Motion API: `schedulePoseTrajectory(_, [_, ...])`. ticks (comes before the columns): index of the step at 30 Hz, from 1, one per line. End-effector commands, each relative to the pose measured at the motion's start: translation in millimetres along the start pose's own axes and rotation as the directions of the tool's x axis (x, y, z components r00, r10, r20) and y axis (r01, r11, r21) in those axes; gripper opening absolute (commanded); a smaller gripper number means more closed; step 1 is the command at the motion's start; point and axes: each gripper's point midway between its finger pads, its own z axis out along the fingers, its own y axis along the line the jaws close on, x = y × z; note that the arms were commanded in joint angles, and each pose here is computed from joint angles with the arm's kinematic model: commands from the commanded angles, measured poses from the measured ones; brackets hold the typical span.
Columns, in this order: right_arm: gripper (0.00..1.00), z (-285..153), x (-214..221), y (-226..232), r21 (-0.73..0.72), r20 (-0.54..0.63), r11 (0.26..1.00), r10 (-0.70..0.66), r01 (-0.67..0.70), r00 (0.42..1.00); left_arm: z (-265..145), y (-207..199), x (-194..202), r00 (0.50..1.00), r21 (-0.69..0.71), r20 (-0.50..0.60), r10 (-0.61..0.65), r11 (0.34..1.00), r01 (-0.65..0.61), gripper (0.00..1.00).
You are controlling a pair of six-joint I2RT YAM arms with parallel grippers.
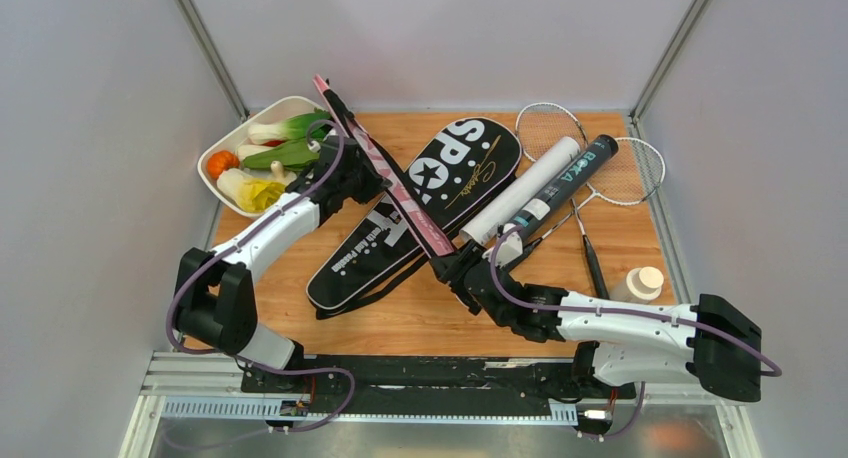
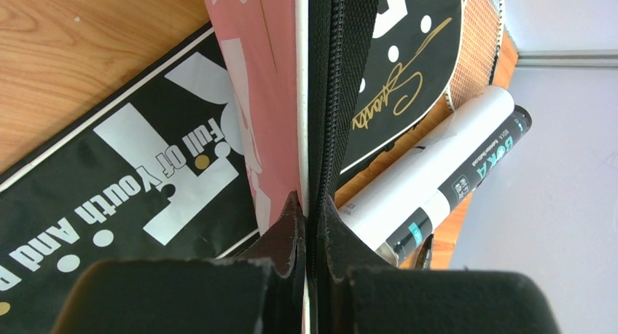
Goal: Pack up the badminton gear
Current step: Zip the racket bag at the center of the board.
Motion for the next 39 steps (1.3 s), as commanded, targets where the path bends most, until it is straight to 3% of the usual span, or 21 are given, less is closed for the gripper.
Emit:
schedulePoseTrajectory(1, [0.51,3,-21,3,-0.002,0.102,0.996,0.084,-0.085,0.991,-29,-47,-24,0.995,0.179,0.083,-0.047,0.983,0.032,0.0])
schedulePoseTrajectory(11, [0.48,-15,0,19,-0.068,-0.052,0.997,0.028,-0.031,0.998,-39,-46,-24,0.989,0.199,0.109,-0.099,0.977,0.076,0.0])
schedulePoseTrajectory(23, [0.49,-20,9,34,-0.08,-0.083,0.997,-0.019,0.012,0.996,-46,-50,-43,0.963,0.19,0.216,-0.163,0.974,0.122,0.0])
schedulePoseTrajectory(39, [0.54,6,18,10,0.037,-0.025,0.997,0.067,-0.066,0.997,-51,-47,-34,0.959,0.198,0.181,-0.22,0.963,0.184,0.0])
